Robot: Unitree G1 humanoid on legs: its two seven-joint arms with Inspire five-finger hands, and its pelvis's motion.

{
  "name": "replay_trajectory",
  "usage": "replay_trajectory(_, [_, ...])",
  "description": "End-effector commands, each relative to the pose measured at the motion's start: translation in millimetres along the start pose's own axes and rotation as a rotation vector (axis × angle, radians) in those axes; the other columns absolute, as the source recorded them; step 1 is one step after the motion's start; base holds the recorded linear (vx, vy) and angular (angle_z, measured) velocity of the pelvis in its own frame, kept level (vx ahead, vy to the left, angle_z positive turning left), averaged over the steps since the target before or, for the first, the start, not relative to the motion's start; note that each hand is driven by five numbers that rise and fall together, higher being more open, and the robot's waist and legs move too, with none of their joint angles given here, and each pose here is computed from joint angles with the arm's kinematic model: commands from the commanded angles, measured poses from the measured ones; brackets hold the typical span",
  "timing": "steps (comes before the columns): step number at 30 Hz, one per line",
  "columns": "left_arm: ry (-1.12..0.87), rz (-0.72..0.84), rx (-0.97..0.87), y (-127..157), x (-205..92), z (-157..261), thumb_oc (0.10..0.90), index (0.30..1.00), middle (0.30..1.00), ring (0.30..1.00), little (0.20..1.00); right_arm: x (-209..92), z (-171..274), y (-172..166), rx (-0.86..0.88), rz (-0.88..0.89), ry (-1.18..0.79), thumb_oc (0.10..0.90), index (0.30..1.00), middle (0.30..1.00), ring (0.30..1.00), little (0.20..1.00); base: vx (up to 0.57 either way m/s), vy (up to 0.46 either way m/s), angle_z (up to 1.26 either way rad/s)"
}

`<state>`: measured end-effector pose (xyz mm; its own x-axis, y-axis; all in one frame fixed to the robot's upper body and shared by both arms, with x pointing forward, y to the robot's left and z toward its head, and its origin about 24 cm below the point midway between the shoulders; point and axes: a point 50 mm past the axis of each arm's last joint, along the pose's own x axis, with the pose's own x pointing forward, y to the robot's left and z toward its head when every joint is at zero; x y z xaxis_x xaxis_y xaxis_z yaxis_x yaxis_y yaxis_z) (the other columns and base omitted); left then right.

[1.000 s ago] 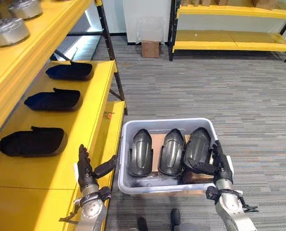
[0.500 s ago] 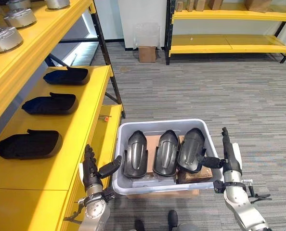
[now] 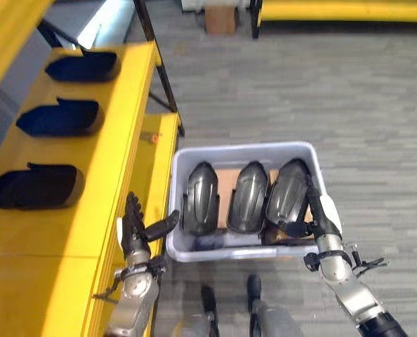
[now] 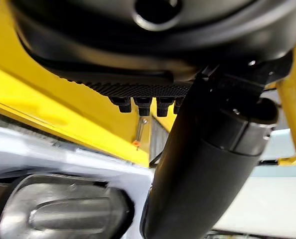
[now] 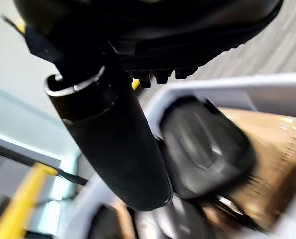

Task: Move parts from the plastic box to the shelf.

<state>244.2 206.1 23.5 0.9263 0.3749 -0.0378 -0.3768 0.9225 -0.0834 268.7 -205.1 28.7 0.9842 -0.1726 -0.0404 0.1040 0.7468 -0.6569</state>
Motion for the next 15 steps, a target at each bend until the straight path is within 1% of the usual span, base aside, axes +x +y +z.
replay_trajectory(1, [-0.19,-0.034,-0.056,-7,10,39,0.9,1.0,1.0,1.0,1.0,18,38,-19,-0.014,-0.11,-0.161,0.9,1.0,1.0,1.0,1.0,-0.11,0.005,-0.01])
replay_trajectory(6, [-0.228,-0.072,-0.089,-21,16,48,0.9,1.0,1.0,1.0,1.0,35,46,-19,-0.062,-0.187,-0.168,0.9,1.0,1.0,1.0,1.0,-0.11,0.011,-0.01])
replay_trajectory(9, [-0.236,-0.082,-0.103,-26,18,52,0.9,1.0,1.0,1.0,1.0,42,50,-21,-0.083,-0.211,-0.165,0.9,1.0,1.0,1.0,1.0,-0.06,0.017,-0.02])
replay_trajectory(13, [-0.254,-0.11,-0.173,-30,18,57,0.9,1.0,1.0,1.0,1.0,47,56,-24,-0.116,-0.24,-0.183,0.9,1.0,1.0,1.0,1.0,-0.06,0.022,0.0])
replay_trajectory(15, [-0.263,-0.133,-0.183,-36,17,59,0.9,1.0,1.0,1.0,1.0,51,62,-25,-0.155,-0.281,-0.206,0.9,1.0,1.0,1.0,1.0,-0.05,0.033,-0.02])
